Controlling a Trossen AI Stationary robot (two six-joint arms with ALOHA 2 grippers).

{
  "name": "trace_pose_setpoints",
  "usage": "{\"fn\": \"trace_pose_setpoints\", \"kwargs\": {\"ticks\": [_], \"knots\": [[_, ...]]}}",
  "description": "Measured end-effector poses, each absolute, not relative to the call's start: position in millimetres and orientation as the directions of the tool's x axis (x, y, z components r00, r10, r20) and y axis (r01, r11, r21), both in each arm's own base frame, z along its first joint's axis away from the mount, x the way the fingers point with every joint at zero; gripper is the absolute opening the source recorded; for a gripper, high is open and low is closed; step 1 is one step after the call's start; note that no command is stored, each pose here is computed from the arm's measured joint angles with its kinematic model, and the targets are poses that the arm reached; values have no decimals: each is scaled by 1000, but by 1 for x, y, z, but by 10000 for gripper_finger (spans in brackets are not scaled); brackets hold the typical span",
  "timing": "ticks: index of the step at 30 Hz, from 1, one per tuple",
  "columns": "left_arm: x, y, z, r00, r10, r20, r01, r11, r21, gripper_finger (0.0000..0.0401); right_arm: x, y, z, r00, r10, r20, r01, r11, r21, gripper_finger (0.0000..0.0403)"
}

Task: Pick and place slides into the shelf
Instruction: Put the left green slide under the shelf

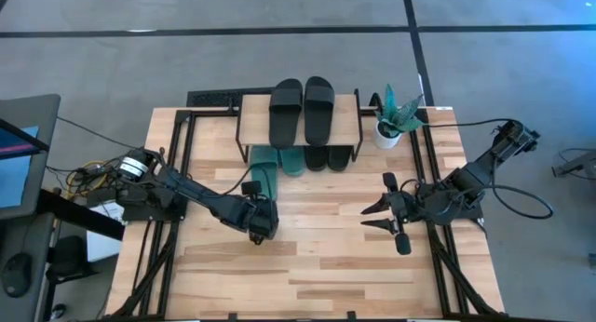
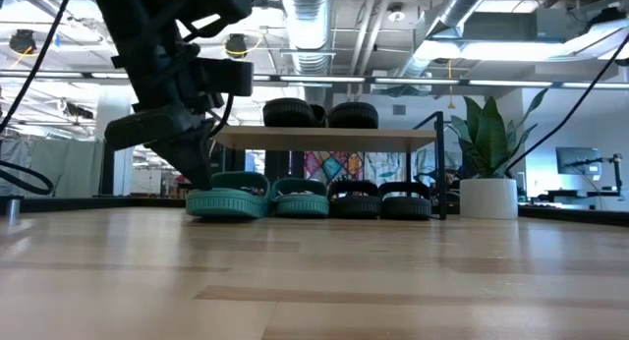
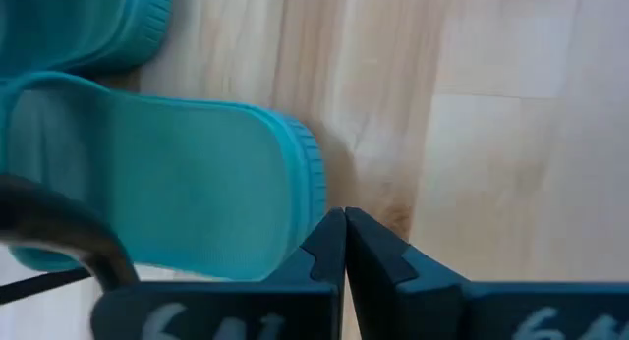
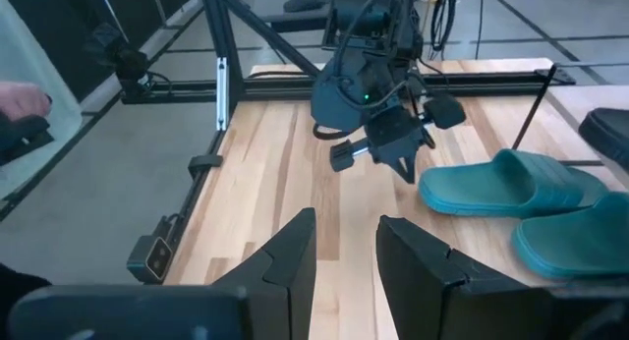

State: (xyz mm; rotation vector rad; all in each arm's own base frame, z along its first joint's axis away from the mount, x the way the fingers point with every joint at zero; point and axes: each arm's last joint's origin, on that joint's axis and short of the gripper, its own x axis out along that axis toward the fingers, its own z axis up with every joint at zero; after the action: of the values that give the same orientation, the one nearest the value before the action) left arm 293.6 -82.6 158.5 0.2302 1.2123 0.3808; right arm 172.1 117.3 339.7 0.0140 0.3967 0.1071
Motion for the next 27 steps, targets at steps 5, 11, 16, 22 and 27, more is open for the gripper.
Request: {"fn": "trace_pose_setpoints", "kwargs": {"ticks": [5, 11, 16, 22, 27], "knots": [[296, -75, 159, 291, 411, -864, -140, 912, 386, 0, 172, 117, 340, 917, 105, -384, -91, 994, 52, 98], [300, -68, 158, 286, 358, -889, -112, 934, 340, 0, 172, 117, 340, 917, 103, -384, -90, 995, 53, 98], [302, -64, 158, 287, 327, -900, -101, 945, 311, 0, 172, 117, 340, 917, 103, -385, -90, 995, 53, 98], [301, -57, 158, 261, 332, -907, -100, 943, 317, 0, 172, 117, 339, 915, 101, -391, -90, 995, 49, 98], [301, -55, 157, 245, 306, -920, -86, 952, 293, 0, 172, 117, 339, 914, 101, -392, -90, 995, 48, 98]]}}
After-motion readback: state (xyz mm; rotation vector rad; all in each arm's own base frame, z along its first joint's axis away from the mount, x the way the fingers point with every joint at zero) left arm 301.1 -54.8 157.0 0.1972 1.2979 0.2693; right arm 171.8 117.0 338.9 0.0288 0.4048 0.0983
